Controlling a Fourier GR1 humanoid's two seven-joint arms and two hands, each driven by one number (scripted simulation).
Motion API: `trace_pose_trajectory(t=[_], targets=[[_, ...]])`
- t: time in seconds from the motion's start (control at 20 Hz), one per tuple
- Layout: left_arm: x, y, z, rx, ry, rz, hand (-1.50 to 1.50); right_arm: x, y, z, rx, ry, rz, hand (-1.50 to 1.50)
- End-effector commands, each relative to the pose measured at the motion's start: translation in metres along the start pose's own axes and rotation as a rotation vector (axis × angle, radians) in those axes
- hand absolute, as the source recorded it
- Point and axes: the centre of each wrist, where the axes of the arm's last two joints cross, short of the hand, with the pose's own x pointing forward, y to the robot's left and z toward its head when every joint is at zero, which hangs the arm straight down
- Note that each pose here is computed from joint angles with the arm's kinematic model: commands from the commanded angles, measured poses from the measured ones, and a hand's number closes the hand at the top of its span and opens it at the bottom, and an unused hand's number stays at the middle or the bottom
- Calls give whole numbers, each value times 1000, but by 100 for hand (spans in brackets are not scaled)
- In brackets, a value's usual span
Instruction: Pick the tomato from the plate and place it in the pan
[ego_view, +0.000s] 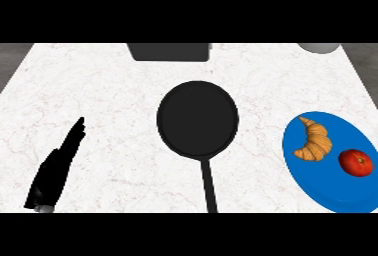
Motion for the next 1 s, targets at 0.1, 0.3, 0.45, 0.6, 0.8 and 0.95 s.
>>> trace_pose_trajectory(t=[0.1,0.3,0.45,0.6,0.8,0.95], targets=[[0,-9,-7,-3,2,3,0,44,18,-6,121,46,118,-150],[-22,0,-2,2,1,-5,0,43,23,-19,178,115,113,-150],[0,2,-6,-13,12,10,0,73,25,-37,224,140,153,-150],[-3,-4,-9,-6,8,-3,0,75,36,-33,269,172,240,-150],[-3,-19,14,1,-9,0,0,88,45,-46,314,246,339,-150],[-4,-8,-7,0,0,-4,0,108,53,-47,366,290,377,-150]])
